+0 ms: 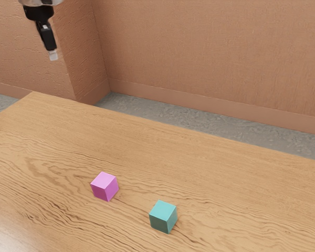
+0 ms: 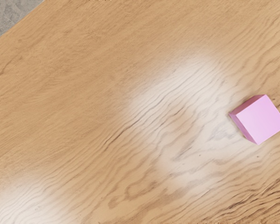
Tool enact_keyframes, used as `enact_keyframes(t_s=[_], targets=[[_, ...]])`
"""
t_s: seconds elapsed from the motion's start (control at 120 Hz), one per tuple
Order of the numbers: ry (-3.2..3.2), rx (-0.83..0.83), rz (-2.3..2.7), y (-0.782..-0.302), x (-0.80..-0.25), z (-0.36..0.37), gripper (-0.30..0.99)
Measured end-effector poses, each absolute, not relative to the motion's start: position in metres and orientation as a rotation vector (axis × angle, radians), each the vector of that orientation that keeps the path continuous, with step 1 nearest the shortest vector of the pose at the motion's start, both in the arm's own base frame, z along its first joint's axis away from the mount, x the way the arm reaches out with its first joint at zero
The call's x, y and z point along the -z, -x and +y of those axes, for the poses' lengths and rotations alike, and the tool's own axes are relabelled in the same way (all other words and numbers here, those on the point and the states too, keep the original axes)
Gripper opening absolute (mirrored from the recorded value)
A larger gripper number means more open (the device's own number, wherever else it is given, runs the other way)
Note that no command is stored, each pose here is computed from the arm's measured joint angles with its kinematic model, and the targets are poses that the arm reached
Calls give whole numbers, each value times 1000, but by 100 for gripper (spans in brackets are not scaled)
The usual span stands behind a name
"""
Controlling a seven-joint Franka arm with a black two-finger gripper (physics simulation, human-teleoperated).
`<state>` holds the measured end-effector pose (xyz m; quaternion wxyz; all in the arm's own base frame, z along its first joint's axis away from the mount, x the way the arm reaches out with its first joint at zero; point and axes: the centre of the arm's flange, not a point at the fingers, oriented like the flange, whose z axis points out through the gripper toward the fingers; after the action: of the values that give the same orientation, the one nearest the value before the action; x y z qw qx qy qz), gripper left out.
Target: Pick up the blue block with one arm, and put the blue block on the pink block with one arm
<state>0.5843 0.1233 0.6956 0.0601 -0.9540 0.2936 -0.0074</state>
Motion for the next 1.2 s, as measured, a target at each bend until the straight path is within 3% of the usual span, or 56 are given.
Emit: enact_keyframes(t_s=[0.133,0.217,0.275,0.525,0.667,0.808,1.025,1.2], targets=[[2836,56,1001,-580,-713,122,69],[2657,342,1040,-518,-839,80,69],[2584,428,1085,-483,-880,53,69],[2563,356,1193,-486,-870,33,69],[2641,88,1305,-540,-771,30,69],[2710,-178,1459,-514,-612,10,69],[2646,-237,1750,-449,-491,-70,69],[2496,-93,1984,-442,-440,-115,69]])
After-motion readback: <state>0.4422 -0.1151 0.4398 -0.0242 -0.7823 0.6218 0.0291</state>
